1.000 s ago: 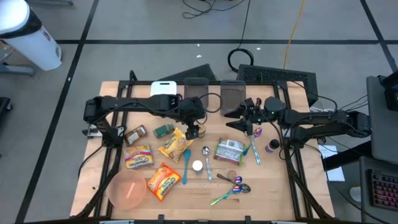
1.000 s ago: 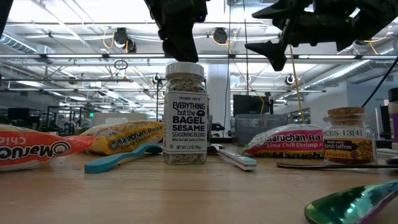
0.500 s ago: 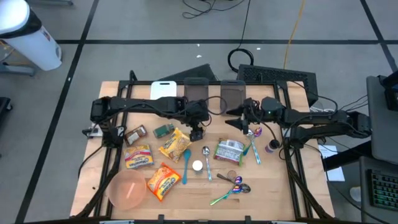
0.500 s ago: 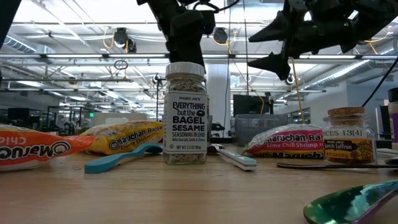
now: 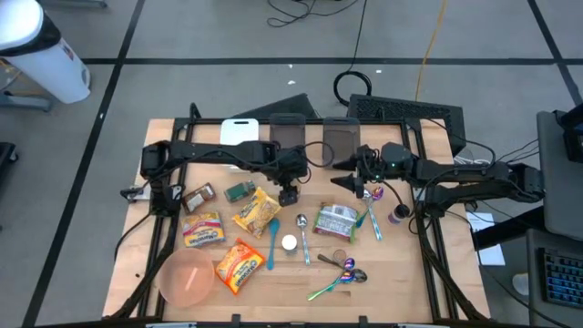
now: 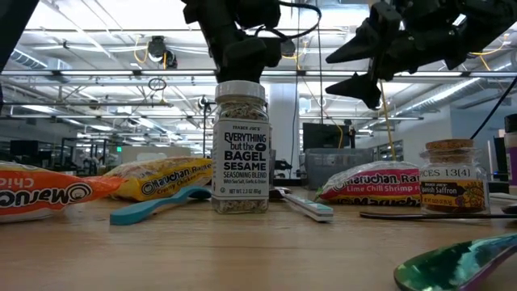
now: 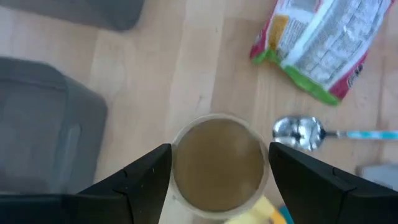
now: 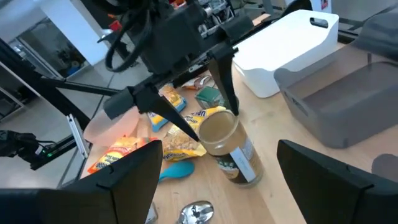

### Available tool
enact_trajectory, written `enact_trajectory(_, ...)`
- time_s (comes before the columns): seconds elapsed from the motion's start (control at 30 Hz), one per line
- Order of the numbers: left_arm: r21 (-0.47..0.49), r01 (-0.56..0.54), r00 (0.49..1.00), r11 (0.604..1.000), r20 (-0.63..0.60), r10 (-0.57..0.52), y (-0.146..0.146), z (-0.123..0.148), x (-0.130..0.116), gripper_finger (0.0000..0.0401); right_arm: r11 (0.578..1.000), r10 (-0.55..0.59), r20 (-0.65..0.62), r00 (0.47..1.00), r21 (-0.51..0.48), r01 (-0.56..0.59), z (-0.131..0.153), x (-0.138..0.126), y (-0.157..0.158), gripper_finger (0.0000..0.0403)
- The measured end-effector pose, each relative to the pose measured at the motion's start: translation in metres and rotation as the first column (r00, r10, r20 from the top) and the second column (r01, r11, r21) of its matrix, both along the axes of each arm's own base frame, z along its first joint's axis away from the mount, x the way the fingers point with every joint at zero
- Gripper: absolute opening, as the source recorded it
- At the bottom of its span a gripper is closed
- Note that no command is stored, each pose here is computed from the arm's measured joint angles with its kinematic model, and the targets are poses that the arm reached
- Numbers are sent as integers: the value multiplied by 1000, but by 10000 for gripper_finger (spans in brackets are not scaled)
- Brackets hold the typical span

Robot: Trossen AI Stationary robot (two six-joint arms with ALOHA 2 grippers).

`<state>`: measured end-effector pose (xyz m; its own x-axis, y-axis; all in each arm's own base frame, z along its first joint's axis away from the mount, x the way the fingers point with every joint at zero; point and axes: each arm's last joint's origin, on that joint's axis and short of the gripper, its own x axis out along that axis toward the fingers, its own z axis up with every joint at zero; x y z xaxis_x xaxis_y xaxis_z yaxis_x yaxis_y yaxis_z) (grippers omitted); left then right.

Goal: Pick & Place Food Item
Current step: Put the golden seasoning bottle into the white bin

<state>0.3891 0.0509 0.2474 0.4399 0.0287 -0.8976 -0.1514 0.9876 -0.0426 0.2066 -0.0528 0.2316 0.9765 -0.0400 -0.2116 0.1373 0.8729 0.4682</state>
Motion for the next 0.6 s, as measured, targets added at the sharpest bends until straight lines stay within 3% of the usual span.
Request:
enact_trajectory(0.27,-38,-8,1000,999,4,8,-1,0,0,274,1000,2,-28,1000,-11,-3,-3,-1,0,313)
enact_trajectory(0.6,-8,-5,1000,1000,-18,5,2,-1,-2,276,1000,2,-29,1000,-15,-2,-3,-1,0,313)
